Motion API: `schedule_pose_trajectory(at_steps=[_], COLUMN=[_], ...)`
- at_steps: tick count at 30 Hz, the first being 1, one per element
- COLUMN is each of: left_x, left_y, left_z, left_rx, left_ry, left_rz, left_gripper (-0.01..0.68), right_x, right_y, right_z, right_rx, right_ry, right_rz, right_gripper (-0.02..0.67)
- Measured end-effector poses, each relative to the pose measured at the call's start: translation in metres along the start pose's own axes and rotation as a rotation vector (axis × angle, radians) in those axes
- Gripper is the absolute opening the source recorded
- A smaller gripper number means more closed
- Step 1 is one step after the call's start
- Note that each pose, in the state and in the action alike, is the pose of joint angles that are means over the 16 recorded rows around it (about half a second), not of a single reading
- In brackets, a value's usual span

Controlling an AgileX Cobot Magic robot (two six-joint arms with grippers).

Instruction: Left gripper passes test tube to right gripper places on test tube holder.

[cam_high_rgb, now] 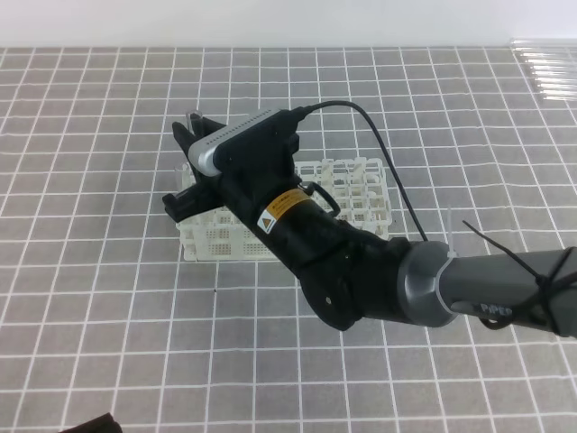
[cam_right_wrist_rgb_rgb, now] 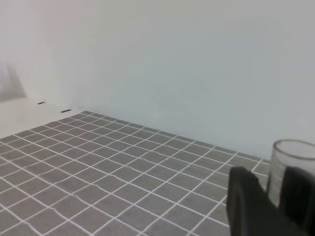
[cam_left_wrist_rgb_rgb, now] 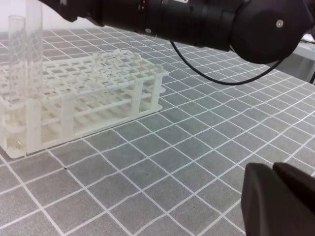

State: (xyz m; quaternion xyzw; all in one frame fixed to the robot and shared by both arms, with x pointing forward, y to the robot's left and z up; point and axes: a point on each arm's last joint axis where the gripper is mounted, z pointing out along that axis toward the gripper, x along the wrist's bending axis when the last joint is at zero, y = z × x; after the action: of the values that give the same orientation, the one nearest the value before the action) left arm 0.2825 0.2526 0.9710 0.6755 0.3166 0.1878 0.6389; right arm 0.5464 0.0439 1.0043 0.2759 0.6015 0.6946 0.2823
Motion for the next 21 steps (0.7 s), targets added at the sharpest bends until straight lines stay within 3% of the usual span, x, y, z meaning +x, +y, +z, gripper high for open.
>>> schedule_pose_trajectory(at_steps=[21], left_x=[0.0], left_y=[0.0003], left_z=[0.0], left_rx=[-0.001], left_ry=[0.0], left_rz=[0.0], left_gripper=[-0.001], right_x=[0.0], right_y=[-0.0003], right_z=[0.0], right_rx=[0.003], right_ry=[0.0], right_rz=[0.004], right_gripper=[0.094])
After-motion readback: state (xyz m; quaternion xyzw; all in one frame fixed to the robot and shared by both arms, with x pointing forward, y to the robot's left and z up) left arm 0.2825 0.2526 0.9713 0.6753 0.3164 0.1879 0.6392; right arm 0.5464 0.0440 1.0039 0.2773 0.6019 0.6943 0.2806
